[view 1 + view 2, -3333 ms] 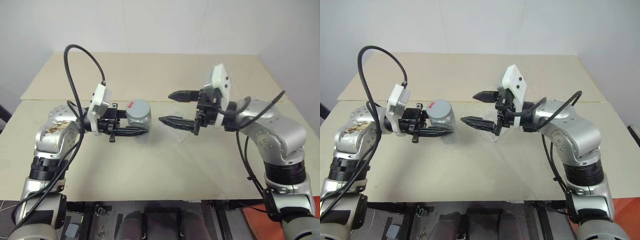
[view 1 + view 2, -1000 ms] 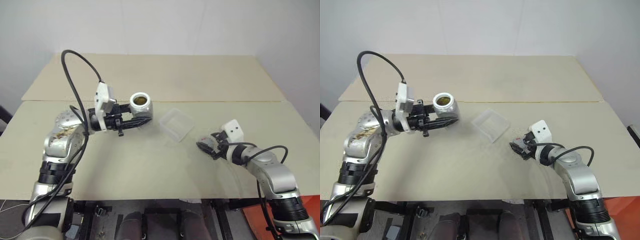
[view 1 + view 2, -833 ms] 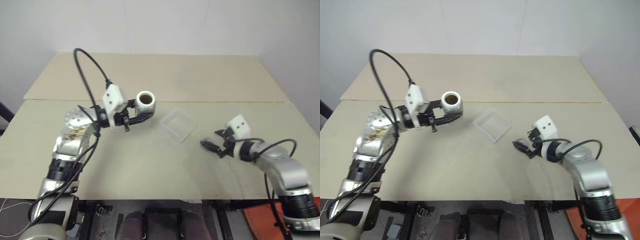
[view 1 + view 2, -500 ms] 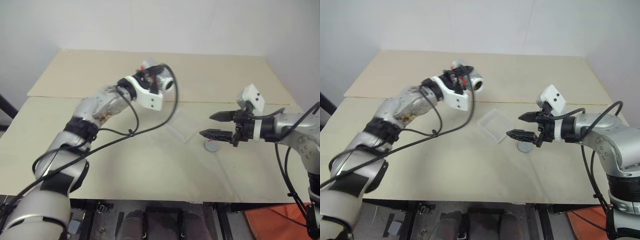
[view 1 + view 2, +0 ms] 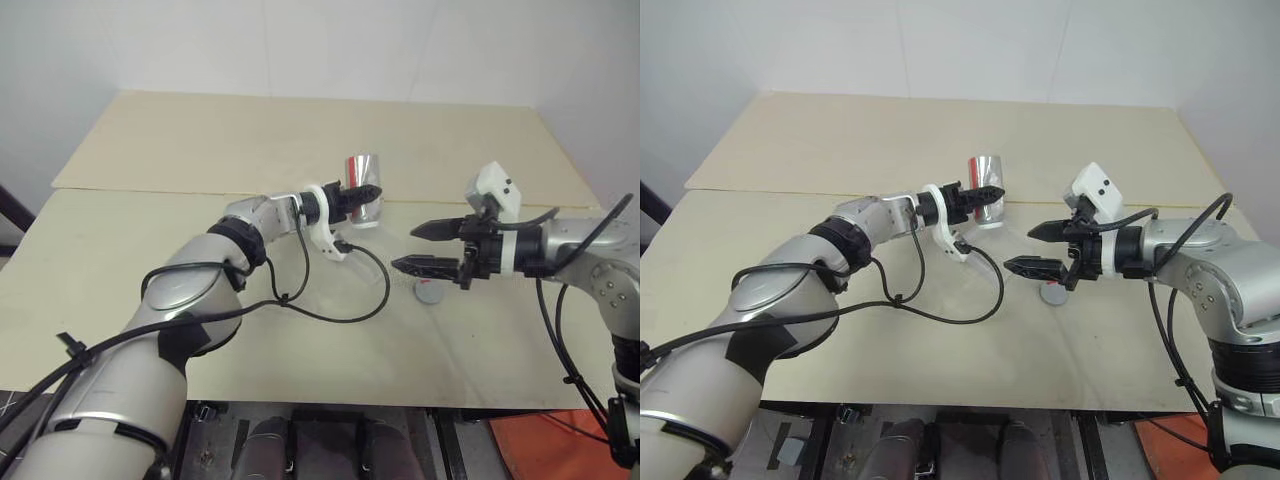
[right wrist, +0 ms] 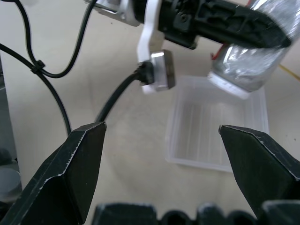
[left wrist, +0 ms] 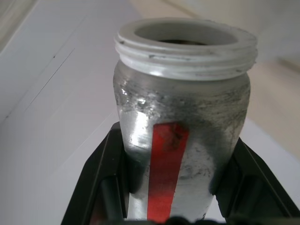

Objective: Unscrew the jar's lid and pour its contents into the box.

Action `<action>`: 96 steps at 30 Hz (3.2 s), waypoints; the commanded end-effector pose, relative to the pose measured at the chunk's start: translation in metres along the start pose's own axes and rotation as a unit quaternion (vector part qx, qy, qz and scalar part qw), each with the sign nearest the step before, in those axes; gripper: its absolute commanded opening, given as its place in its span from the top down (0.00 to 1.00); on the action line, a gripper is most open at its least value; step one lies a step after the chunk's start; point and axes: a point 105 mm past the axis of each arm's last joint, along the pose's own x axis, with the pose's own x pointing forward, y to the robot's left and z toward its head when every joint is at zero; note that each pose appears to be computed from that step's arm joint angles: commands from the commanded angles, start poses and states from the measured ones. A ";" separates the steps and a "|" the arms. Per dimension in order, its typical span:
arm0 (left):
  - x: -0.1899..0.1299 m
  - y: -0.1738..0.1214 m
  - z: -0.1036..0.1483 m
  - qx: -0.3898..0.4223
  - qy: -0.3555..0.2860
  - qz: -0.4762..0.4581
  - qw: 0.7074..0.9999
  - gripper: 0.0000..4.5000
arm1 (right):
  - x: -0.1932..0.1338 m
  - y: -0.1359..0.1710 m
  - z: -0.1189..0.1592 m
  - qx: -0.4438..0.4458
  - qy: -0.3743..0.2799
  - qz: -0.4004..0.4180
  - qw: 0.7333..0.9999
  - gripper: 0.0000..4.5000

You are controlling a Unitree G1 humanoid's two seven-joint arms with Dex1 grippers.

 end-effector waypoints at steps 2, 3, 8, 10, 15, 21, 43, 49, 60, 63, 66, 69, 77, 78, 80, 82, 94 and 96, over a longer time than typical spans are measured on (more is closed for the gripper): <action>0.001 0.010 -0.009 0.016 0.007 0.024 1.000 0.57 | -0.006 0.005 0.008 -0.011 -0.021 -0.006 1.000 0.01; 0.001 0.010 -0.010 0.013 0.008 0.027 1.000 0.57 | -0.005 0.005 0.007 -0.011 -0.020 -0.007 1.000 0.01; -0.007 0.012 -0.028 -0.159 0.082 0.046 0.983 0.57 | -0.005 0.004 0.007 -0.022 -0.025 -0.013 0.999 0.01; -0.015 0.009 -0.042 -0.293 0.131 0.050 0.946 0.57 | -0.007 0.003 0.008 -0.034 -0.030 -0.021 0.999 0.01; -0.040 -0.007 -0.079 -0.671 0.232 0.113 0.695 0.57 | -0.009 0.001 0.010 -0.042 -0.049 -0.035 0.997 0.01; -0.079 -0.040 -0.064 -0.912 0.240 0.160 0.292 0.57 | -0.004 0.002 0.007 -0.036 -0.054 -0.030 0.997 0.01; -0.014 0.023 -0.028 -0.221 0.101 0.009 0.970 0.57 | -0.005 -0.003 0.016 -0.066 -0.052 -0.028 0.996 0.01; 0.005 0.019 -0.004 -0.049 -0.004 -0.013 0.999 0.57 | -0.009 -0.002 0.020 -0.073 -0.057 -0.046 0.995 0.01; 0.019 0.020 0.002 0.019 -0.018 -0.011 1.000 0.57 | -0.012 0.006 0.019 -0.058 -0.072 -0.064 0.994 0.01; 0.018 0.020 0.000 0.000 -0.009 -0.009 1.000 0.57 | -0.012 0.006 0.019 -0.057 -0.073 -0.064 0.994 0.01; 0.012 0.019 -0.008 -0.058 0.018 -0.002 0.998 0.57 | -0.011 0.005 0.017 -0.060 -0.069 -0.066 0.994 0.01; 0.000 0.019 -0.022 -0.189 0.074 0.026 0.979 0.57 | -0.012 0.003 0.016 -0.061 -0.066 -0.070 0.993 0.01; -0.066 -0.007 -0.066 -0.720 0.225 0.127 0.644 0.57 | -0.011 -0.001 0.015 -0.064 -0.063 -0.063 0.994 0.01; -0.074 -0.011 -0.066 -0.757 0.229 0.141 0.595 0.57 | -0.010 -0.001 0.015 -0.064 -0.063 -0.061 0.994 0.01; -0.090 -0.027 -0.056 -0.814 0.235 0.123 0.517 0.57 | -0.008 -0.001 0.016 -0.064 -0.065 -0.053 0.994 0.01; -0.108 -0.044 -0.043 -0.875 0.239 0.119 0.405 0.57 | -0.006 0.000 0.016 -0.064 -0.065 -0.047 0.995 0.01; -0.132 -0.055 0.012 -0.922 0.215 0.136 0.293 0.57 | -0.003 0.001 0.016 -0.063 -0.061 -0.035 0.996 0.01; -0.132 -0.060 0.020 -0.920 0.223 0.125 0.295 0.57 | -0.002 0.002 0.015 -0.064 -0.058 -0.030 0.996 0.01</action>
